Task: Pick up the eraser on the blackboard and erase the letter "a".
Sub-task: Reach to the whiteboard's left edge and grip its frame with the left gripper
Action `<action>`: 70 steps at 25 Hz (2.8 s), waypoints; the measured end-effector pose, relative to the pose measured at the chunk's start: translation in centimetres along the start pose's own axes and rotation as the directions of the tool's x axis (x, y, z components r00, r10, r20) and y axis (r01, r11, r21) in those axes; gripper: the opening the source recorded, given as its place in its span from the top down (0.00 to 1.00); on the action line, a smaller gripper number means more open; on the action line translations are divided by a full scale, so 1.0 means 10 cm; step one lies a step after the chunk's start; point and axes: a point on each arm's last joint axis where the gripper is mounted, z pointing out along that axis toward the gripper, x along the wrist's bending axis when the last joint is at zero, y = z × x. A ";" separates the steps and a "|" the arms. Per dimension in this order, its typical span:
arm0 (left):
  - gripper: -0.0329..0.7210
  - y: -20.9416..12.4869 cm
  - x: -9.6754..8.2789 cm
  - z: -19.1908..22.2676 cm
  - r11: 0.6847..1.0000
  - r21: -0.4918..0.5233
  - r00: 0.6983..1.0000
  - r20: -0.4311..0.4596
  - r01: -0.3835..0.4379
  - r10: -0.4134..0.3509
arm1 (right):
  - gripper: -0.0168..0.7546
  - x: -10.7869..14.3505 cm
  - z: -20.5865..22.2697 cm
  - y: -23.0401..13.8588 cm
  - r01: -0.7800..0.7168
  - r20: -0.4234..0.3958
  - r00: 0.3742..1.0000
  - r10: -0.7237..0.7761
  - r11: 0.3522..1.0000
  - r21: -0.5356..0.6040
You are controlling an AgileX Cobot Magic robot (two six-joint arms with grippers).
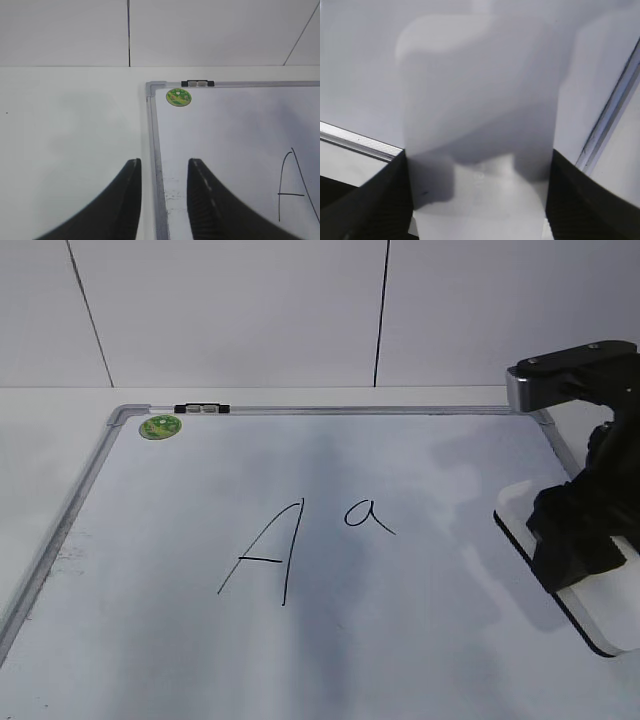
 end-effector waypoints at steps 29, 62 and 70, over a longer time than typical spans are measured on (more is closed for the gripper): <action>0.65 0.07 0.02 2.07 0.787 0.615 0.996 0.034 0.046 -0.085 | 0.29 -0.07 0.00 0.02 0.038 0.083 0.996 -0.036 0.999 -0.022; 0.59 -0.50 0.36 2.65 0.618 0.770 0.987 -0.103 0.156 -0.122 | 0.29 -0.08 0.00 0.02 0.038 0.083 0.996 -0.036 0.999 -0.020; 0.59 -0.58 0.38 2.71 0.594 0.788 0.987 -0.109 0.160 -0.121 | 0.29 -0.08 0.00 0.02 0.038 0.083 0.996 -0.036 0.999 -0.020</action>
